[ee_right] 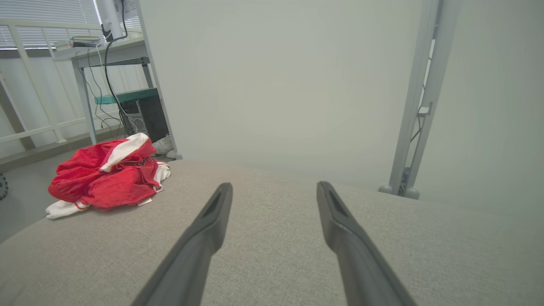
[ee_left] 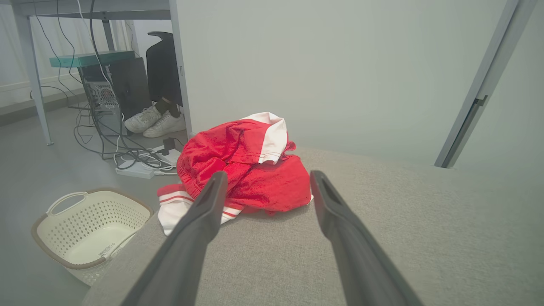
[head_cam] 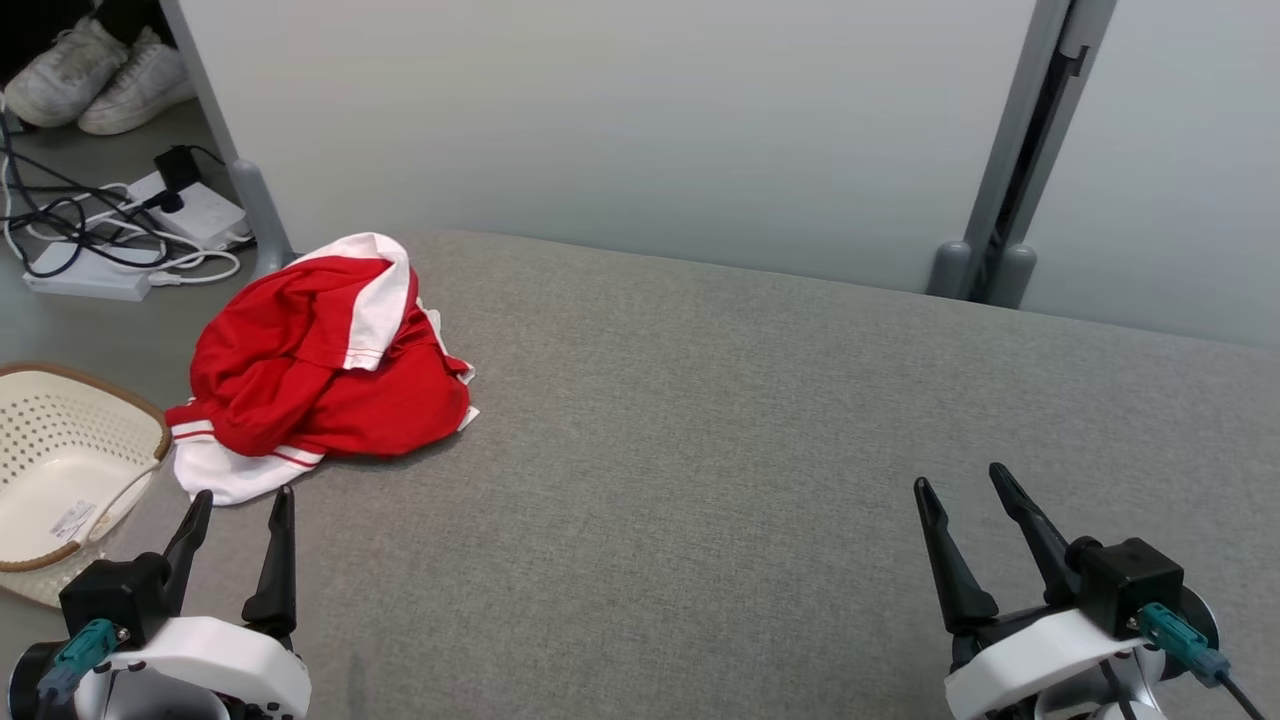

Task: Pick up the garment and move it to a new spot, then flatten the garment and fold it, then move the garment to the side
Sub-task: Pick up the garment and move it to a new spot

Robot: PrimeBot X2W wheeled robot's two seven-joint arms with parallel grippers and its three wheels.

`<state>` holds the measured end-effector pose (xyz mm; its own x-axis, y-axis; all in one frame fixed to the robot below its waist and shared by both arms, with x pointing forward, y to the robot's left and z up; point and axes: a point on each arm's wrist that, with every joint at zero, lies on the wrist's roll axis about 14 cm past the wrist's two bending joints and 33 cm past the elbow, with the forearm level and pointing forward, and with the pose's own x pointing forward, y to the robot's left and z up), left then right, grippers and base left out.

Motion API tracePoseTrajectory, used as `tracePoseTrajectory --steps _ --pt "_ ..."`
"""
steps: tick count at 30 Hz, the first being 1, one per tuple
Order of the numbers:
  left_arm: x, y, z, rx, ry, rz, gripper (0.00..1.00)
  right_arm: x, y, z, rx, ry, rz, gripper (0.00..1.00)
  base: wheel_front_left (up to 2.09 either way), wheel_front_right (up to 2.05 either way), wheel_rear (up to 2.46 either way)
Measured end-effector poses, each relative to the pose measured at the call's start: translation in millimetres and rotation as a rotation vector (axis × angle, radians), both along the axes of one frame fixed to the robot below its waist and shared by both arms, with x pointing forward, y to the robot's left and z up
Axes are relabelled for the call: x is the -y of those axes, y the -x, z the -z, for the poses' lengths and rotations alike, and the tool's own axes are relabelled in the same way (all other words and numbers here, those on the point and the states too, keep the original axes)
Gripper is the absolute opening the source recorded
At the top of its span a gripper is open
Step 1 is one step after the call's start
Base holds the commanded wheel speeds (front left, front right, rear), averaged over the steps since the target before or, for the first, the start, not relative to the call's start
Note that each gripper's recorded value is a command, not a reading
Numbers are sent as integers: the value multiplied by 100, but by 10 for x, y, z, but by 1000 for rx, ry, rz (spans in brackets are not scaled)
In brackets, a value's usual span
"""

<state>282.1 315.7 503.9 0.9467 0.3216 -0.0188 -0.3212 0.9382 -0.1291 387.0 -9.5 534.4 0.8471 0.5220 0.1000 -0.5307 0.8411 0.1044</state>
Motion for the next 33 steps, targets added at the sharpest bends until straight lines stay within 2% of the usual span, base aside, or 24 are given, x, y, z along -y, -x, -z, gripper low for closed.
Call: tracePoseTrajectory --steps 11,20,25,33 --pt "-129 166 9 1 7 -56 100 -197 -6 6 -5 -14 -54 100 0 0 0" --pt "-128 132 -24 6 3 -52 100 -204 -6 9 -5 -18 -56 100 0 0 0" --pt "-118 -96 -285 58 -32 -20 100 -211 -16 26 -14 -21 -59 100 0 0 0" --pt "-145 -704 -701 75 -94 62 100 -112 -65 127 -48 -13 -33 100 0 0 0"
